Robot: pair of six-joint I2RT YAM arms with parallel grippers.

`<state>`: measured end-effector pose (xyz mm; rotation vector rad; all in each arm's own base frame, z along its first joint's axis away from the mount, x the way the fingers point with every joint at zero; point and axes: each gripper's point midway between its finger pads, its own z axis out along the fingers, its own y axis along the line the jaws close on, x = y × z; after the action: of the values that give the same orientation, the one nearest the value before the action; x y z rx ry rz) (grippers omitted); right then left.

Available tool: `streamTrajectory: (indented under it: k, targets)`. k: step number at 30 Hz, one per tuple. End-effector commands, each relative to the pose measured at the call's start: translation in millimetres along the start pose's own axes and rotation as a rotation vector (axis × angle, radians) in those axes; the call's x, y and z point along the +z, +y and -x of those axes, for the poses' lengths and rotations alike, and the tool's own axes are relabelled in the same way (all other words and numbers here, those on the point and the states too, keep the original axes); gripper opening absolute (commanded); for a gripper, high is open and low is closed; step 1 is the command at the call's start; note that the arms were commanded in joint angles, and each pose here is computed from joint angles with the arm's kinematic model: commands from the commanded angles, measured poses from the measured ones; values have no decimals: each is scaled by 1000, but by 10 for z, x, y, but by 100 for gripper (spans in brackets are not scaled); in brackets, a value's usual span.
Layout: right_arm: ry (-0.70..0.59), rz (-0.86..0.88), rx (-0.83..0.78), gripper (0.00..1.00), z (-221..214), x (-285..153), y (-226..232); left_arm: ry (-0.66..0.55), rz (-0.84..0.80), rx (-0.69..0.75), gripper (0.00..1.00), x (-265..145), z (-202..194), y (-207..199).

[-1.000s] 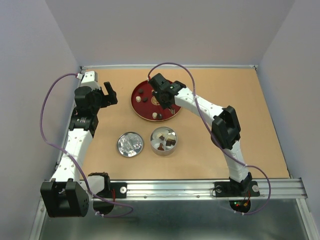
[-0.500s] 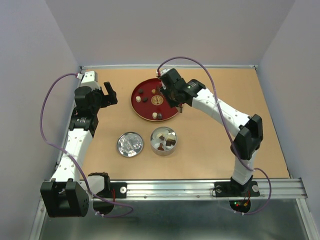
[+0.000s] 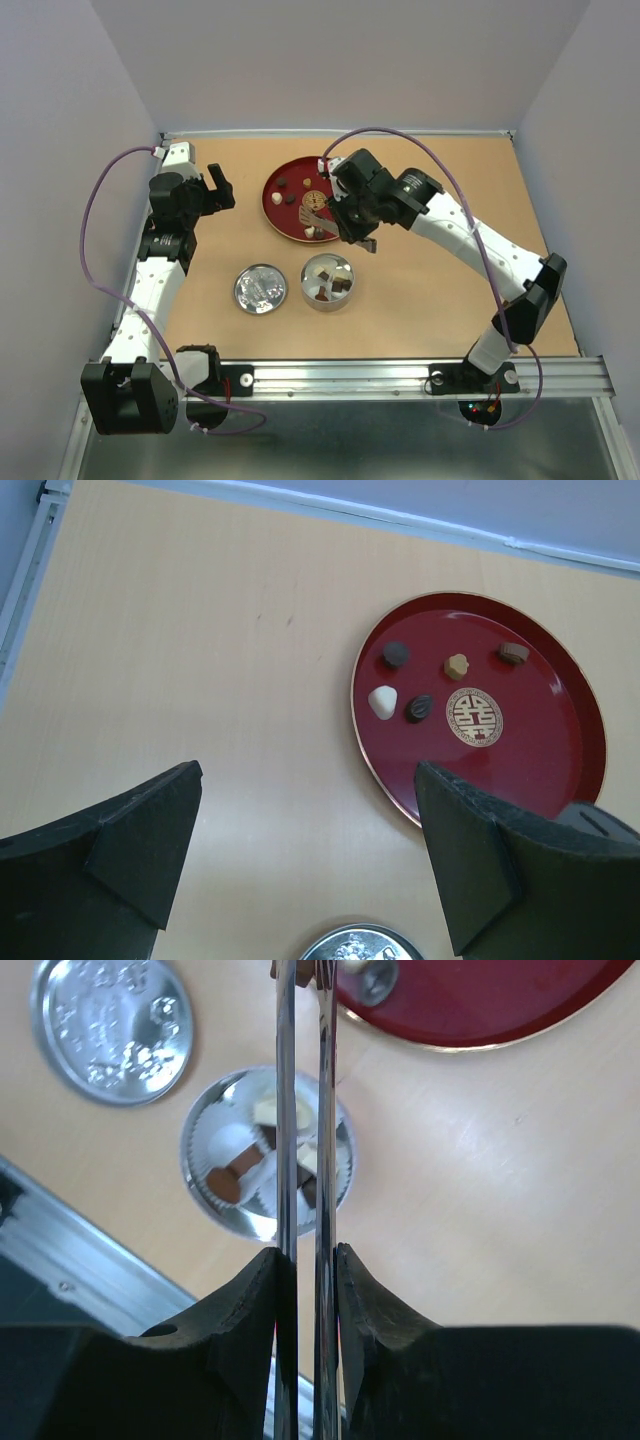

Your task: Pack the chocolate

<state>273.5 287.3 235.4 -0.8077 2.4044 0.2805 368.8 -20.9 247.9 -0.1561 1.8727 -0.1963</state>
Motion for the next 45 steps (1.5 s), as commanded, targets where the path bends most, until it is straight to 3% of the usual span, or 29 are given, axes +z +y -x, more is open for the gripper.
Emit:
streamTrajectory:
  k: [1, 11, 21, 45]
  targets:
    - [22, 99, 15, 25, -201, -416, 209, -35, -1, 13, 99, 16, 126, -2]
    - [140, 182, 10, 24, -614, -729, 330, -33, 5, 12, 99, 20, 120, 7]
    - [221, 252, -1, 24, -893, -765, 521, -24, 5, 11, 99, 35, 91, 11]
    - [296, 263, -60, 24, -1023, -511, 649, -27, 4, 11, 99, 28, 100, 9]
